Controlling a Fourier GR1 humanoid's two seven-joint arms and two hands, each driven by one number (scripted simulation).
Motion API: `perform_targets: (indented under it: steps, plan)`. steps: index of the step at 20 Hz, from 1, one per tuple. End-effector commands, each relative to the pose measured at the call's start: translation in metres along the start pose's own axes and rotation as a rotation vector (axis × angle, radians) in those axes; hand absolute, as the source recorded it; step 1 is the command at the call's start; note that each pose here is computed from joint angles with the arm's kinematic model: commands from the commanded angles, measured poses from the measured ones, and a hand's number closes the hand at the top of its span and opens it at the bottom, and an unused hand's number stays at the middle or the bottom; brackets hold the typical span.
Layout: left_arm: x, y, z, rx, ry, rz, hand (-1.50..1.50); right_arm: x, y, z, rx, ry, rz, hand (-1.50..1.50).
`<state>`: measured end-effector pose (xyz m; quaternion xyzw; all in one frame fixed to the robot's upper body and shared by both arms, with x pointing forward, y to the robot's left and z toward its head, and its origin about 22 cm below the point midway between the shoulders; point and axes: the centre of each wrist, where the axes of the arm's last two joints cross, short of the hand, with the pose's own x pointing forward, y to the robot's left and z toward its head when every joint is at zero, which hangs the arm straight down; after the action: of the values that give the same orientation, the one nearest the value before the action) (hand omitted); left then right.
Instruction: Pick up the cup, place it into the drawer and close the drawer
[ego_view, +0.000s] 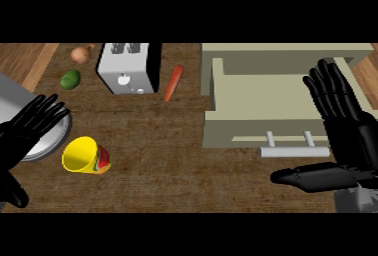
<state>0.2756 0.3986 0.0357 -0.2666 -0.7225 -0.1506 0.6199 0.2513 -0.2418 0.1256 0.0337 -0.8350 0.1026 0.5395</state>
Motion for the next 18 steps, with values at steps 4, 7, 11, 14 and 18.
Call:
perform_targets:
  steps: [4,7,11,14,18]
  plan:
    - [-0.044,0.024,0.021,0.050,0.067,-0.018,-1.50,0.008,-0.006,-0.005,0.004,-0.021,0.020,-1.50]
    - [-0.060,0.022,0.024,0.060,0.109,-0.062,-1.50,0.005,-0.013,-0.010,0.010,-0.018,0.028,-1.50]
    - [-0.078,0.025,0.026,0.076,0.123,-0.063,-1.50,0.006,-0.009,-0.021,0.011,-0.033,0.013,-1.50]
    - [-0.080,0.032,0.022,0.116,0.131,-0.065,-1.50,-0.004,-0.031,-0.008,0.014,-0.025,0.000,-1.50]
    - [-0.102,0.021,0.043,0.147,0.129,-0.084,-1.50,0.008,-0.006,-0.024,0.030,-0.033,0.016,-1.50]
